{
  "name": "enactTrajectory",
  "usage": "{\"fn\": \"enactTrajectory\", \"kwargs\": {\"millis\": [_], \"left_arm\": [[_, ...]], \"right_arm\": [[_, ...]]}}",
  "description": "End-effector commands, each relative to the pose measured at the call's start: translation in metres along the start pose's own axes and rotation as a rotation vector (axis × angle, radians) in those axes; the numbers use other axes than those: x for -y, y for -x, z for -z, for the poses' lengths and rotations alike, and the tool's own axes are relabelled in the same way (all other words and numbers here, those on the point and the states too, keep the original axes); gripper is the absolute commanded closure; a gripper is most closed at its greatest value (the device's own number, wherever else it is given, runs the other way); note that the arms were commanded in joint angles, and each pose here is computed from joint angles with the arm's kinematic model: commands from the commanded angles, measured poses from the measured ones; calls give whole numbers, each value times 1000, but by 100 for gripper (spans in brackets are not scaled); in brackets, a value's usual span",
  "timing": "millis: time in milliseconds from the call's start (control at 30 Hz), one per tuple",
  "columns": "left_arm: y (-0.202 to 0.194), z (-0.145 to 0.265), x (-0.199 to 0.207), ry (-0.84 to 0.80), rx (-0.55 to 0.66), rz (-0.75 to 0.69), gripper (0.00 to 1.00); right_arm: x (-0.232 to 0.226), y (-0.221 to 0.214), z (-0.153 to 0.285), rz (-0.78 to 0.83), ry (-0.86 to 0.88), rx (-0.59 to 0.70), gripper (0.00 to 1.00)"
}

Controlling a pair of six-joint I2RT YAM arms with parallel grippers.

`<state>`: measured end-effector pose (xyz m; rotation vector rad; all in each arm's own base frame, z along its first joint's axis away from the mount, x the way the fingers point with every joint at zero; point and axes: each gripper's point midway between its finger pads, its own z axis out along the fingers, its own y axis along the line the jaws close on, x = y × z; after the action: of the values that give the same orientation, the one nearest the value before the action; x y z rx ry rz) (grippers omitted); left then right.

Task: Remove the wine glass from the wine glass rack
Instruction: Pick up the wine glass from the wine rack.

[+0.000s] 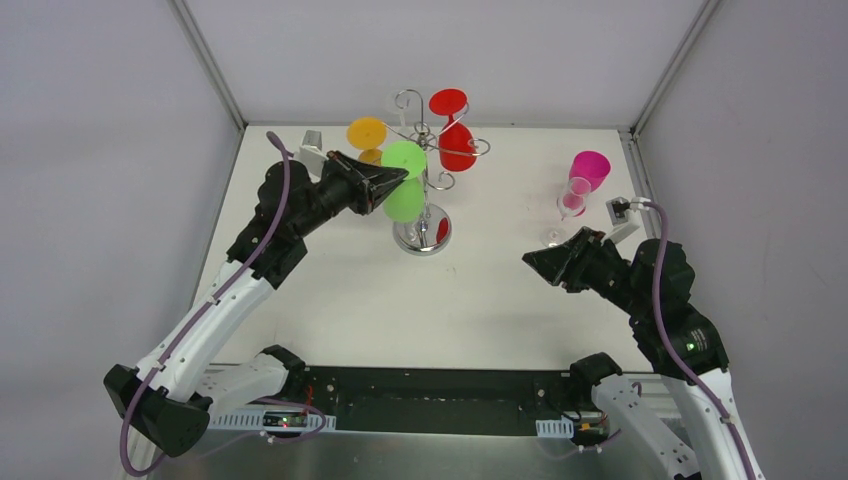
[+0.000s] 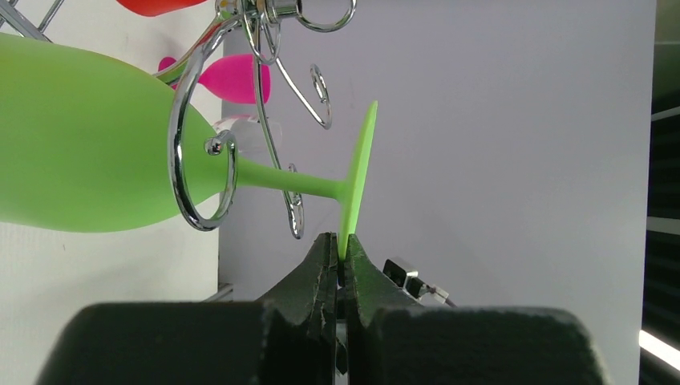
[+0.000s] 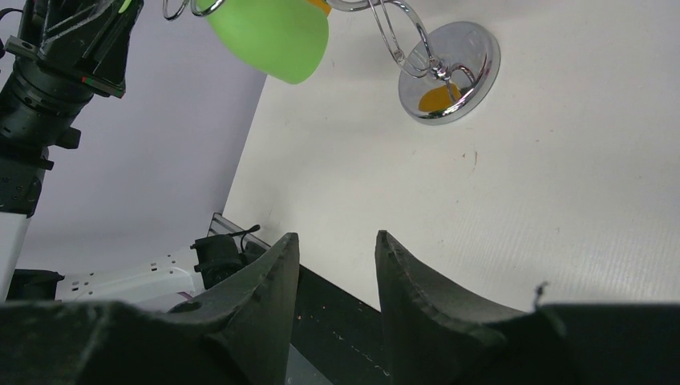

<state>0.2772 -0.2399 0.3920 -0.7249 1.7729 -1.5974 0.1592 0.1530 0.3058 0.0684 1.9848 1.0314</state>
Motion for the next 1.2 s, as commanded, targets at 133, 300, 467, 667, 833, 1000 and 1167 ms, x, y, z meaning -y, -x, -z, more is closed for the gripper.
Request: {"fn": "enactTrajectory", "kwargs": {"millis": [133, 300, 467, 667, 833, 1000, 1167], "left_arm": [[-20, 10, 15, -55, -70, 1, 100], [-31, 18, 12, -62, -105, -7, 100], [-44, 29, 10, -77, -165, -33, 100], [-55, 49, 4, -95, -217, -55, 100], [-67, 64, 5, -123, -282, -104, 100], [-81, 75, 4, -162, -366, -203, 100], [-92, 88, -8, -173, -434, -335, 100]], "right_arm": [[-10, 10, 7, -2, 19, 39, 57], [-18, 13, 9, -2, 41, 33, 56], [-26, 10, 6, -27, 74, -4, 53], [-35, 7, 3, -63, 125, -32, 51], [-44, 2, 1, -101, 172, -77, 51], [-56, -3, -2, -162, 248, -118, 50], [-67, -10, -10, -240, 303, -195, 50]]}}
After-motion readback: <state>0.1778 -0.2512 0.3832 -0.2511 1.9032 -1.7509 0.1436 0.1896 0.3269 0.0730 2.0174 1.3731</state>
